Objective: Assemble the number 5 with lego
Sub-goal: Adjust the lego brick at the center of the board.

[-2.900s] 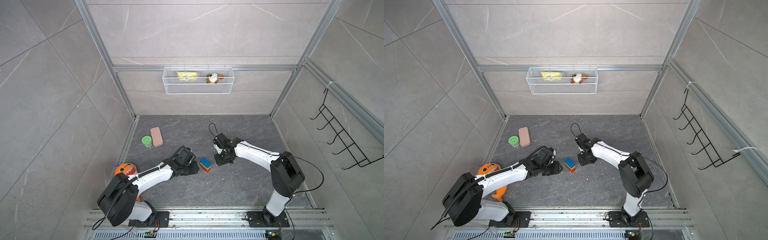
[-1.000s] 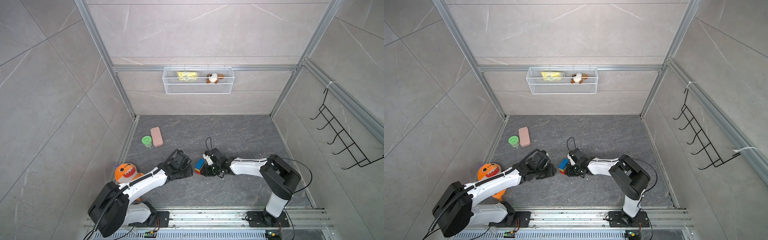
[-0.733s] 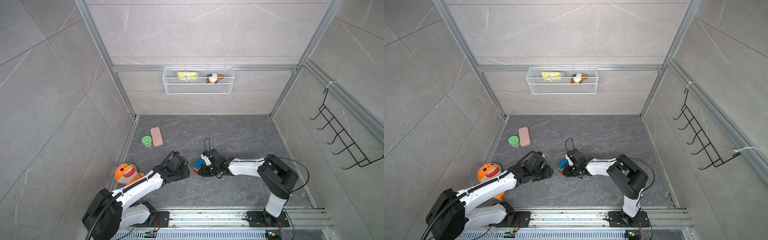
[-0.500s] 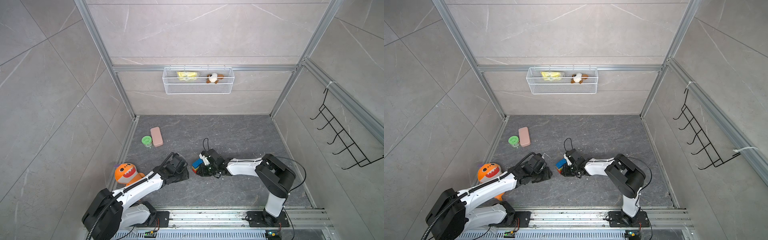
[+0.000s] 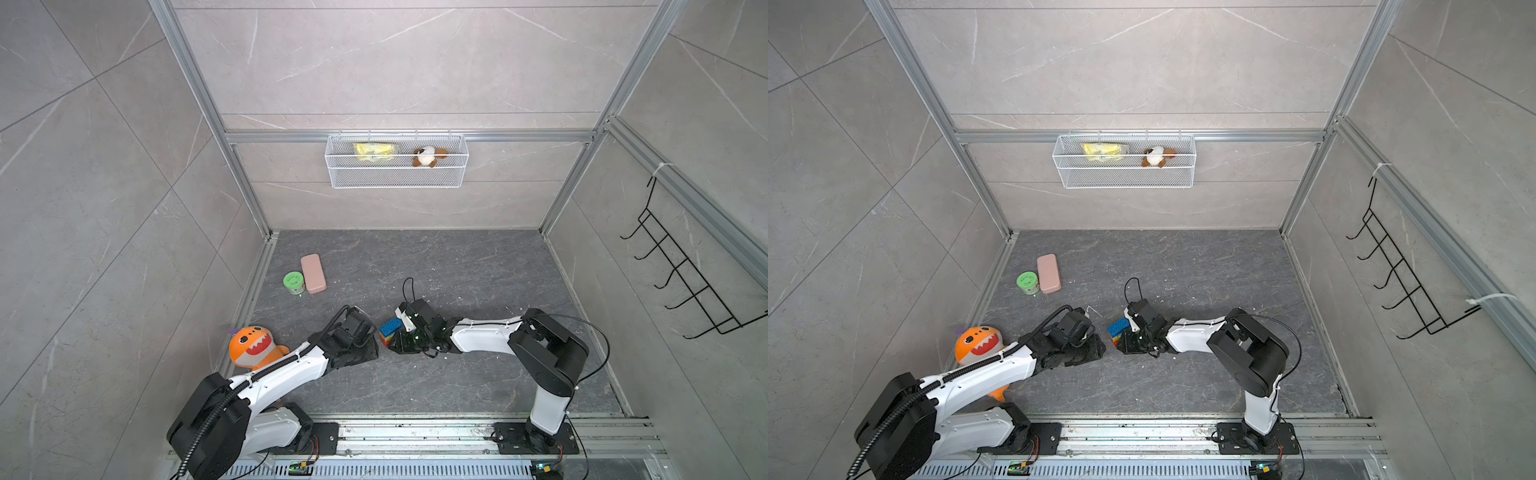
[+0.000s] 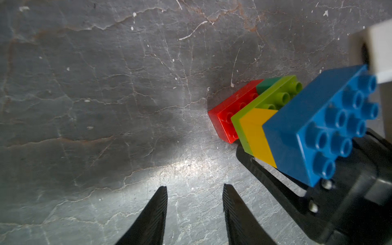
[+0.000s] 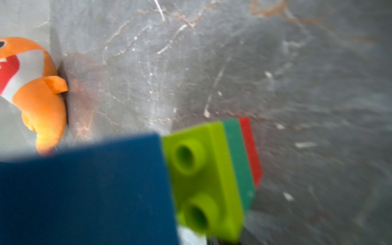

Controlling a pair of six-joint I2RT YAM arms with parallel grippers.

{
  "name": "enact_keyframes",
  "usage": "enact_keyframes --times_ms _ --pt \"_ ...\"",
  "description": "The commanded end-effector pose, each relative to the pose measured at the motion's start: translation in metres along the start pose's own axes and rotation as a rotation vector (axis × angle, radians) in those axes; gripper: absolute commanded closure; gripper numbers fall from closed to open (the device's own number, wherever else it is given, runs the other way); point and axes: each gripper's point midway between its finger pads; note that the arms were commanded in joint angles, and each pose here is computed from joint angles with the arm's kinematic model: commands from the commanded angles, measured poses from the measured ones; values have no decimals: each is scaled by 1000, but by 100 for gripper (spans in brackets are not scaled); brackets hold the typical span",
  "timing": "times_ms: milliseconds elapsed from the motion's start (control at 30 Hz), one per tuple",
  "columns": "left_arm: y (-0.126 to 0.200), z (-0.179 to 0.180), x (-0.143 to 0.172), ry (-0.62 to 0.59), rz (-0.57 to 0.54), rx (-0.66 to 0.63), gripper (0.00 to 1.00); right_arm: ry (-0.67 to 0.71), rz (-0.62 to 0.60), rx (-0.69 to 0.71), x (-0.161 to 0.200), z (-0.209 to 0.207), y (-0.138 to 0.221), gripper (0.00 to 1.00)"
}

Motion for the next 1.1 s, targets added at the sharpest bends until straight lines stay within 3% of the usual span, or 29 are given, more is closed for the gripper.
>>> enact_keyframes --times_ms 0,500,1067 --pt "-7 -5 -8 21 -17 11 53 -11 88 157 34 -37 13 67" --pt "-28 -18 -42 -10 -61 -41 56 22 25 253 34 -48 59 66" --pt "-44 -45 -88 -79 -67 -14 57 263 43 325 7 -29 93 58"
Point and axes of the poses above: each gripper's point midway between its finger pads, its own y axis back along the fingers, its own z axis along the line the jaws close on, x = y × z
